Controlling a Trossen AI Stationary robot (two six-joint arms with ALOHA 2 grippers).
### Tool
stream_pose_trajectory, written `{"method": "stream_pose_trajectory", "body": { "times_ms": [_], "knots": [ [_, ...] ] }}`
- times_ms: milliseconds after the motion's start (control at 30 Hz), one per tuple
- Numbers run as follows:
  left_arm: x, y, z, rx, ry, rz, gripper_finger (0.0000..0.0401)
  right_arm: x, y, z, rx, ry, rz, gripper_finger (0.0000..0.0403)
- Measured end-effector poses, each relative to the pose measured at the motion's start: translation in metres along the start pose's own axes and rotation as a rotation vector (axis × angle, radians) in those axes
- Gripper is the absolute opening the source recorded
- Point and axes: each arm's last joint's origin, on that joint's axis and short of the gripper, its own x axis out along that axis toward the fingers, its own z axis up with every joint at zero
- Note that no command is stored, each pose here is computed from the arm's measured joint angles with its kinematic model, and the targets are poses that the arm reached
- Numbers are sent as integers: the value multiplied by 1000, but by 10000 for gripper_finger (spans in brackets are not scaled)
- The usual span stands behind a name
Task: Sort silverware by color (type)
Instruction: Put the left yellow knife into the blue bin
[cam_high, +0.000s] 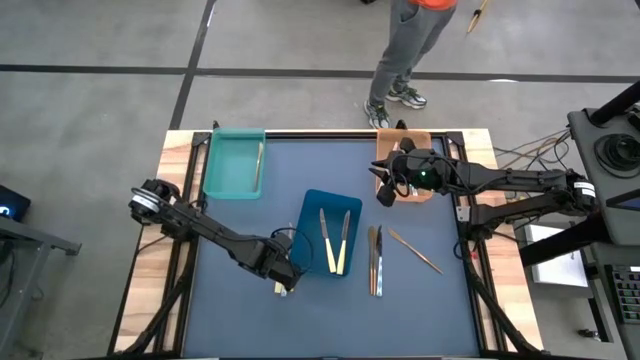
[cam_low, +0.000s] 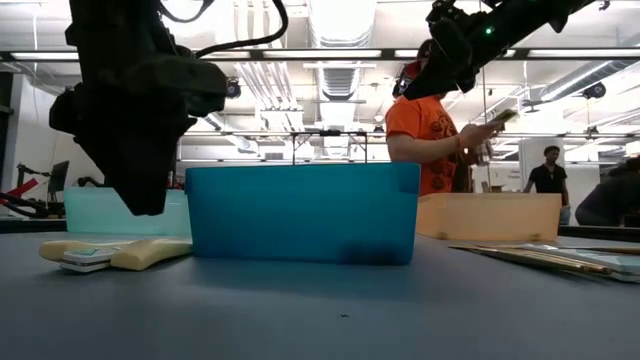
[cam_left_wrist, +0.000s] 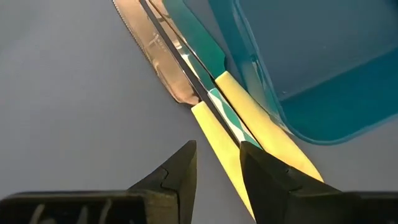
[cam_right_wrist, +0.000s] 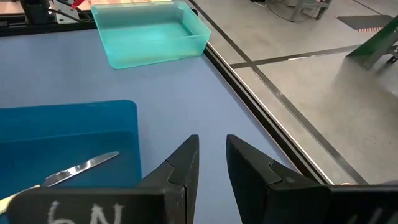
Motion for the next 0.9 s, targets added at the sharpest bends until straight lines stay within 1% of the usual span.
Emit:
{"method": "stream_pose_trajectory", "body": {
  "times_ms": [233, 400, 600, 900],
  "knots": [
    [2, 0, 0, -2, -23, 5, 123, 0, 0, 0, 0, 0, 0, 73],
    [6, 3, -4, -17, -21, 13, 123, 0, 0, 0, 0, 0, 0, 73],
    [16, 5, -10, -35, -27, -27, 123, 0, 0, 0, 0, 1, 0, 72],
    [21, 9, -13, -55, -26, -16, 123, 0, 0, 0, 0, 1, 0, 73]
  ]
}}
